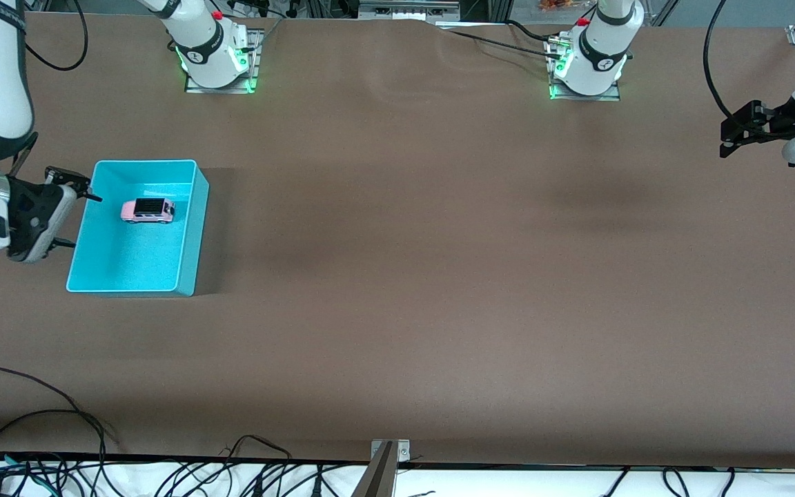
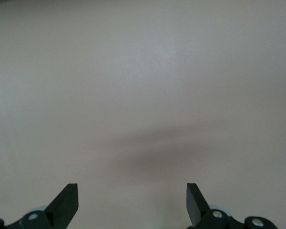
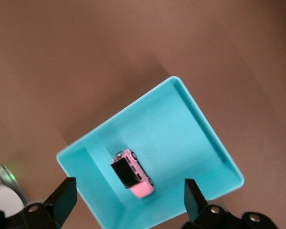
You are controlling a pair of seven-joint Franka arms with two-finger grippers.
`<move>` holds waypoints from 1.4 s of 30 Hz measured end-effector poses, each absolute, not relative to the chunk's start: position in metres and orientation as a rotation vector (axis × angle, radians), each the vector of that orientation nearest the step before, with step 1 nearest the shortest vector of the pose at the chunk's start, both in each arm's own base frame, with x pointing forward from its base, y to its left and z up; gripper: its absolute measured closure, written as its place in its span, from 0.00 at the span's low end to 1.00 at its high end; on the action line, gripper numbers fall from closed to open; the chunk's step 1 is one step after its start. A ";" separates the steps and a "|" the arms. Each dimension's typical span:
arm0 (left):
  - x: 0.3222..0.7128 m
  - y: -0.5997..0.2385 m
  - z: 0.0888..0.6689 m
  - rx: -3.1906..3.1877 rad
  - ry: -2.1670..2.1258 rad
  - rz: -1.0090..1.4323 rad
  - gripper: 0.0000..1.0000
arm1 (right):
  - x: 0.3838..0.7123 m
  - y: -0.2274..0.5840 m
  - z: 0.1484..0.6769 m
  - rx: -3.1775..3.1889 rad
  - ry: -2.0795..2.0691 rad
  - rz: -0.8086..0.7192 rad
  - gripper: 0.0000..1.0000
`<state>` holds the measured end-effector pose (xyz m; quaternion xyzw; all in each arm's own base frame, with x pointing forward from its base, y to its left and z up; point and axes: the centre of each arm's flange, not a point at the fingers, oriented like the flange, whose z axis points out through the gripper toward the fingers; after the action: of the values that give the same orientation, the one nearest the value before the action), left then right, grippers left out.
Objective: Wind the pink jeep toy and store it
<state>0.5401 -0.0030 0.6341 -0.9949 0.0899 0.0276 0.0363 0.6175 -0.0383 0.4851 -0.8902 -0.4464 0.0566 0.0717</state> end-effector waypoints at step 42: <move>0.540 -0.015 0.634 -3.051 0.310 0.087 0.00 | 0.619 0.033 0.559 -3.159 0.096 0.186 0.00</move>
<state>0.5397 -0.0151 0.6339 -0.9938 0.1009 0.0283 0.0369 0.6192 0.0334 0.5594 -0.9977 0.0304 0.0589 -0.0121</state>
